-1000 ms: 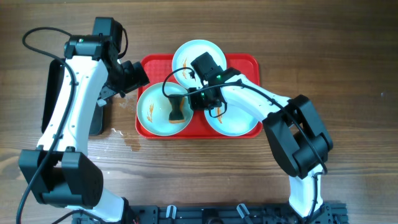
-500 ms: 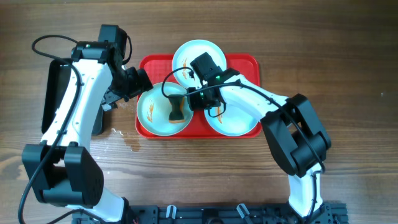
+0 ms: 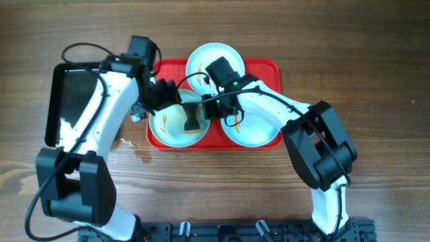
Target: Clean dirty plates on tray and stack at the side
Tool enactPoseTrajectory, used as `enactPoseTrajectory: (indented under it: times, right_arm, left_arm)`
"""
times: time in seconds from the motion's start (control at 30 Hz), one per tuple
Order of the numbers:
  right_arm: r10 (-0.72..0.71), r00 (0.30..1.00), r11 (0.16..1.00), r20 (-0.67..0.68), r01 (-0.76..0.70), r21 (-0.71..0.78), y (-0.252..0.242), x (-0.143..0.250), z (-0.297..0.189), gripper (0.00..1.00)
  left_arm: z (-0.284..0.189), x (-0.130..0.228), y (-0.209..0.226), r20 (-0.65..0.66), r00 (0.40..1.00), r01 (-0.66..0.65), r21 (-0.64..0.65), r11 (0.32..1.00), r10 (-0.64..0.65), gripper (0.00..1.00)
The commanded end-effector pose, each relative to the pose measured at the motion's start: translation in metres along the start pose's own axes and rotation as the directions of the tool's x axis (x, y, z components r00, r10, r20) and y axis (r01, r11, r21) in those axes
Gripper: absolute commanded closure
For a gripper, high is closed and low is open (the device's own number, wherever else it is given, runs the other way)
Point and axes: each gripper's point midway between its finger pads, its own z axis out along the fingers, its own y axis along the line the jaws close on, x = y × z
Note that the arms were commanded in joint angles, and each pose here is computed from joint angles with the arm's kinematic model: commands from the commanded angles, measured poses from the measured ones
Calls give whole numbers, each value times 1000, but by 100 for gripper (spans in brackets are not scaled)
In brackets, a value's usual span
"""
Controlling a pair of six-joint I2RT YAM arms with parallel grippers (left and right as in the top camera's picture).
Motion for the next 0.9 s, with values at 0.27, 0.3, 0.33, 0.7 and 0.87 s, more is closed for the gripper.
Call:
enactPoseTrajectory:
  times: [0.27,0.3,0.33,0.7,0.87]
  right_arm:
    - [9,999,1000,-38,-8,11,-4,10,11,95]
    - [9,999,1000,-38,-8,11,-4,10,11,95]
    - [9,999,1000,-38,-8,11,-4,10,11,95]
    - [24,999,1000,-35,-24,10,-4,9,12,95]
    - [25,999,1000,-36,-24,10,-4,10,12,95]
  left_arm:
    - [42,19,-20,-46,998,-23,136,990,30,22]
    - [45,20,-24,-49,998,-25,164,986,34,22]
    - [47,21,-27,-50,998,-28,183,983,37,23]
    - [60,30,-45,49,975,-220,104,970,216,23]
    - [61,28,-42,83,972,-224,33,974,220,23]
